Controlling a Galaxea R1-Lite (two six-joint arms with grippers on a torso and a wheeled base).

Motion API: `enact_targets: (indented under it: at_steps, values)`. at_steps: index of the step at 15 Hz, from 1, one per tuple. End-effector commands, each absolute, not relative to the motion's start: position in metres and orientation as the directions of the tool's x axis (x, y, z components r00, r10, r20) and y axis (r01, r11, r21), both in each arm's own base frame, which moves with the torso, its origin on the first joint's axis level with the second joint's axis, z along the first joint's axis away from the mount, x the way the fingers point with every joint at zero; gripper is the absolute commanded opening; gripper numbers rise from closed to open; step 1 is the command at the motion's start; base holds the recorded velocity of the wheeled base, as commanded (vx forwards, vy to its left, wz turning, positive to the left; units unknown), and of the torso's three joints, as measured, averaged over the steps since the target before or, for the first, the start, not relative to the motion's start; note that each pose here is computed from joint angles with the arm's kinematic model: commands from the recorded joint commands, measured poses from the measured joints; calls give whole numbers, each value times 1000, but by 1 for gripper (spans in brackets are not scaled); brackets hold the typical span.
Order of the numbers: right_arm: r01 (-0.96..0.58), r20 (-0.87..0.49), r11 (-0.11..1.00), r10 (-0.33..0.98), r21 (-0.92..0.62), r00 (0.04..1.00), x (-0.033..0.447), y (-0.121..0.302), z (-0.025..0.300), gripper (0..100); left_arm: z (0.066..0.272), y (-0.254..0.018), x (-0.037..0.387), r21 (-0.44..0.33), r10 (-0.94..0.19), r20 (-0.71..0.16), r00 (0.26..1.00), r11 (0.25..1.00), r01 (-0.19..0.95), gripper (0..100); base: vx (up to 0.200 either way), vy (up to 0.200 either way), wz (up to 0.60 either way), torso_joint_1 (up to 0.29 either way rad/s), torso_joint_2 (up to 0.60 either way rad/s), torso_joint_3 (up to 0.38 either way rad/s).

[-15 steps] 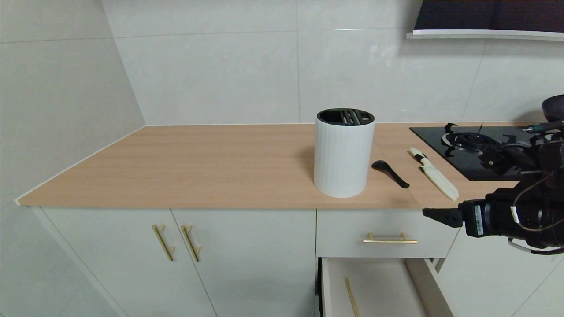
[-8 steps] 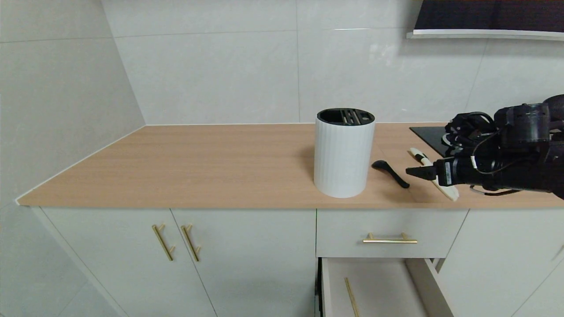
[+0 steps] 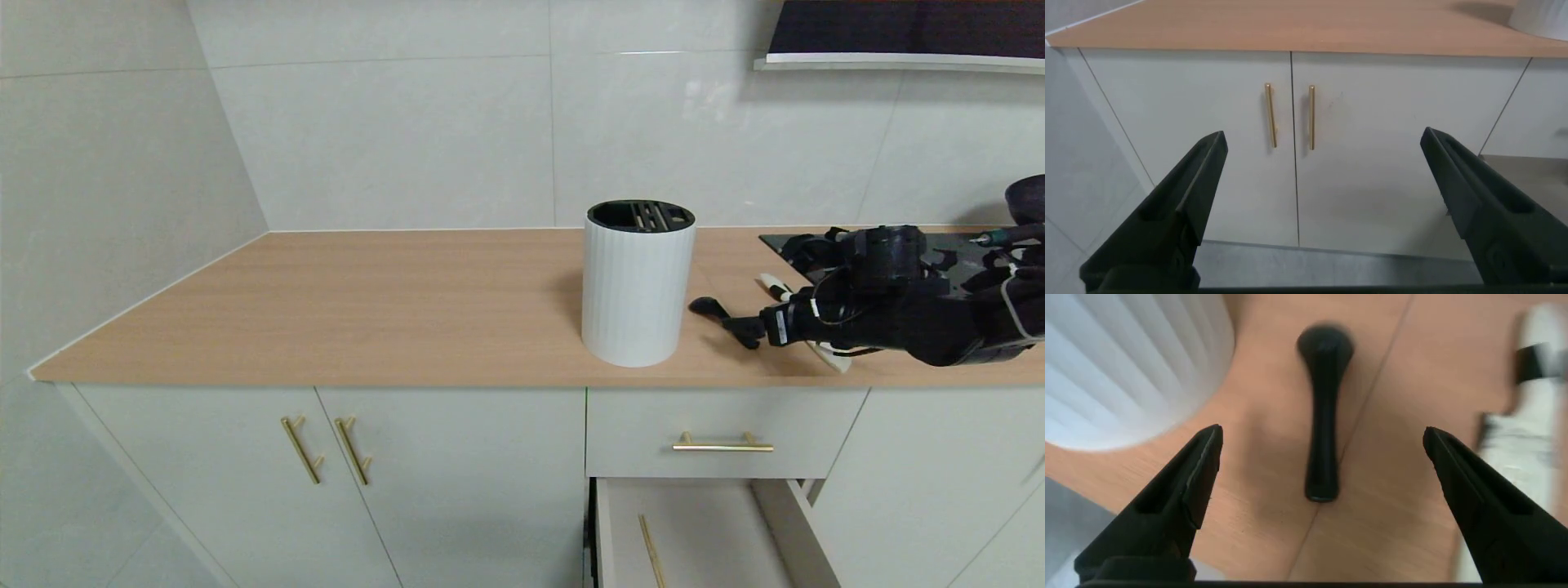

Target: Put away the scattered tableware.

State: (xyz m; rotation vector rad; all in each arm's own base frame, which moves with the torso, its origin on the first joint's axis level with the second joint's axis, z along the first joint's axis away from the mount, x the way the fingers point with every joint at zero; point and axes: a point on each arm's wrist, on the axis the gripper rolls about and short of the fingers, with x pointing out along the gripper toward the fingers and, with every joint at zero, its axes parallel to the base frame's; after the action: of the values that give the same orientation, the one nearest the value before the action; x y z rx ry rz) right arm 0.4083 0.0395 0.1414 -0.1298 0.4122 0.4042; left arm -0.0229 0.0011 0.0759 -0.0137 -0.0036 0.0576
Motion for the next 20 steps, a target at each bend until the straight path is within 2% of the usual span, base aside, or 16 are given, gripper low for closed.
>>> enact_targets:
  at_steps: [1,10,11,17,20]
  values:
    - [-425,-449,905,368,-31,814,419,47,114,100,76,1,-23,-14,58,2,998,998,-58,100,0,0,0,0,0,0]
    - [-421,-439,906,364,-36,821,424,48,106,100,76,1,-23,-14,58,2,998,998,-58,100,0,0,0,0,0,0]
    - [-419,-438,907,363,-35,823,425,48,106,0,76,1,-23,-14,58,2,998,998,-58,100,0,0,0,0,0,0]
    - [-410,-442,912,358,-22,822,426,52,105,0,76,1,-23,-14,58,3,998,998,-58,100,0,0,0,0,0,0]
    - [-282,-449,959,247,-12,859,424,62,113,0,76,1,-23,-14,58,2,998,998,-58,100,0,0,0,0,0,0]
